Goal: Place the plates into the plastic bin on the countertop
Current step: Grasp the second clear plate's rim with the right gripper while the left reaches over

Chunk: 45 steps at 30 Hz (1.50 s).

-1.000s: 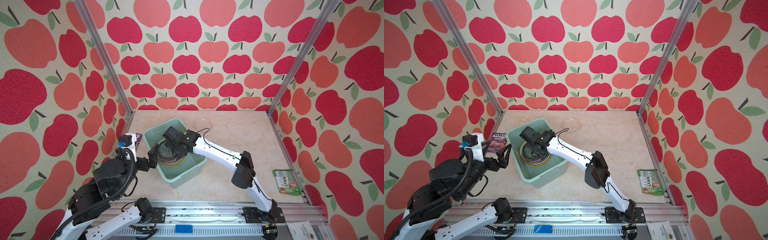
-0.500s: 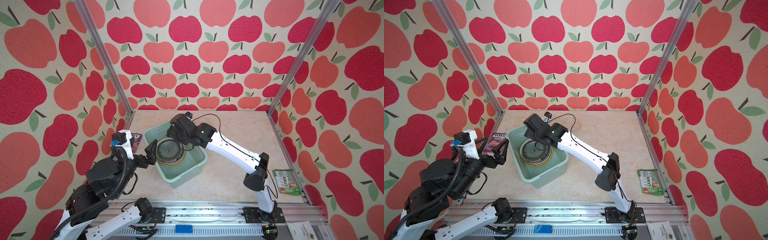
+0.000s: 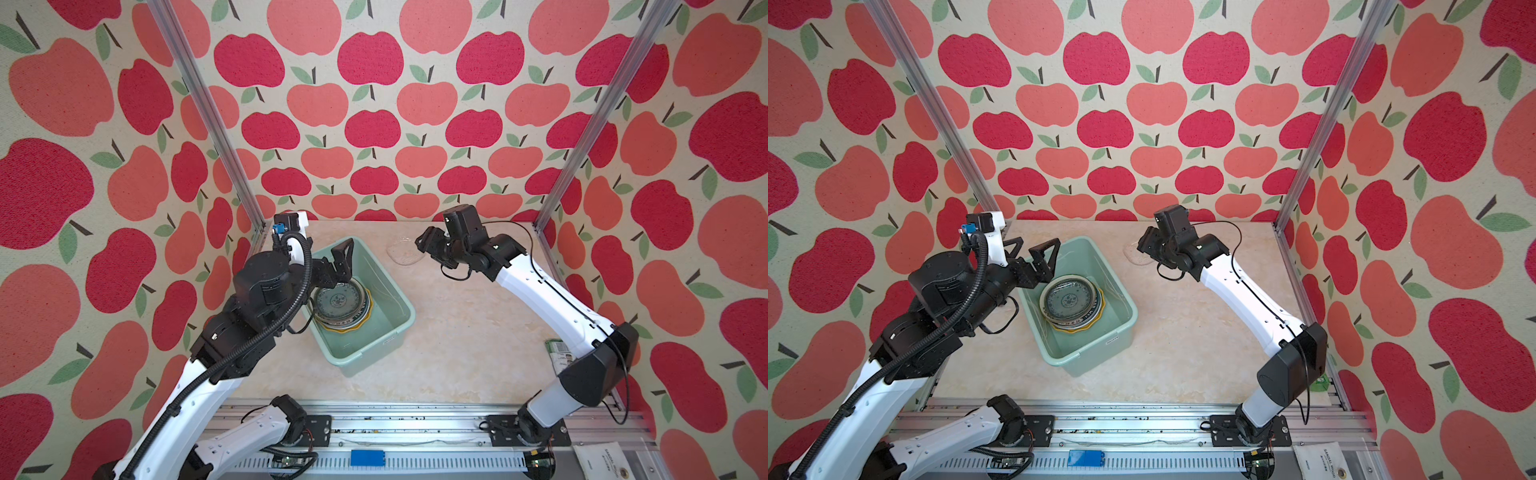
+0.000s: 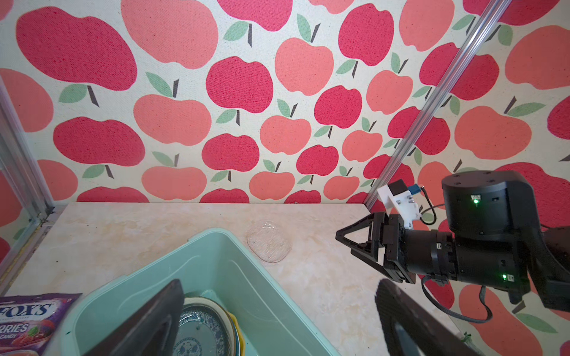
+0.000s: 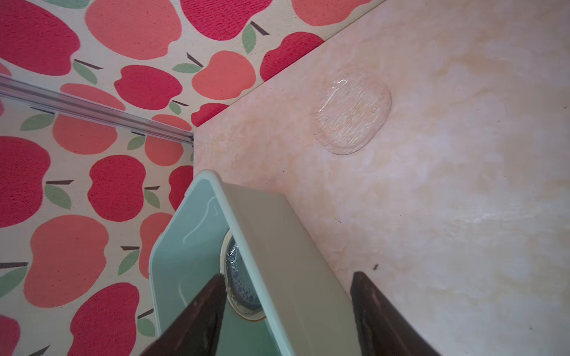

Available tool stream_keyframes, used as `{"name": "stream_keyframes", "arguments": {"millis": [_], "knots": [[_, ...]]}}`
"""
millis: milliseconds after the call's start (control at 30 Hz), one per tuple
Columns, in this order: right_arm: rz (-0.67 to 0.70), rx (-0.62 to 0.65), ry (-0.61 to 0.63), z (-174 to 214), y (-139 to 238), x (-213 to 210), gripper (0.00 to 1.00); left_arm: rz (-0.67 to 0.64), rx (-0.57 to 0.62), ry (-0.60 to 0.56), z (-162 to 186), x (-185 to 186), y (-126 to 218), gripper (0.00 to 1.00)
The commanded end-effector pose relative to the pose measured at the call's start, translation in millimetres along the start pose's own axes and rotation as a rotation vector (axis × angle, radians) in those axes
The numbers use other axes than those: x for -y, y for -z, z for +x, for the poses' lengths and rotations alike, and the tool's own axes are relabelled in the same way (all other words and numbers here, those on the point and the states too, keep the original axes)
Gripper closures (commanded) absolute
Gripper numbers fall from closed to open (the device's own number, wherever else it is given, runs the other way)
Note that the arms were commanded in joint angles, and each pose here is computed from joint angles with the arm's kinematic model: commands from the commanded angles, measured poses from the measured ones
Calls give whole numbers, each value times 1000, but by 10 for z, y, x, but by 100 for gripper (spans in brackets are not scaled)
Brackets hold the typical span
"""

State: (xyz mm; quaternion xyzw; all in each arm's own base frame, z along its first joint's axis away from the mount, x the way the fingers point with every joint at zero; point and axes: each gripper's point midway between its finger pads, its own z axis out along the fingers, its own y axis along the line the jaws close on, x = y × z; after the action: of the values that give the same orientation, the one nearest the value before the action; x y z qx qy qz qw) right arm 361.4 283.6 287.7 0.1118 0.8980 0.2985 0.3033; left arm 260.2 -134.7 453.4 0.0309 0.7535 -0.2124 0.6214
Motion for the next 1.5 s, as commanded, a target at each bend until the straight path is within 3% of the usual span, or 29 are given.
{"name": "stream_keyframes", "arguments": {"millis": [0,233,467,667,967,1200,1467], "knots": [[-24,-12,29,-71,25,232,32,139,-4,131,-102,134,-202,1],[-12,-68,-94,-202,-579,856,32,145,-125,198,165,-73,-1031,1],[-74,-146,-156,-247,-1268,986,33,121,-280,121,630,-141,-1798,1],[-67,-196,-188,-197,-1717,1129,34,91,-401,-32,981,3,-2240,1],[-104,-239,-249,-110,-2138,1247,38,47,-606,-282,1517,254,-2606,1],[-102,-250,-288,-54,-2320,1391,44,-11,-787,-307,1837,231,-2745,8],[-114,-251,-320,-30,-2486,1460,50,-43,-817,-324,1968,217,-2789,7]]}}
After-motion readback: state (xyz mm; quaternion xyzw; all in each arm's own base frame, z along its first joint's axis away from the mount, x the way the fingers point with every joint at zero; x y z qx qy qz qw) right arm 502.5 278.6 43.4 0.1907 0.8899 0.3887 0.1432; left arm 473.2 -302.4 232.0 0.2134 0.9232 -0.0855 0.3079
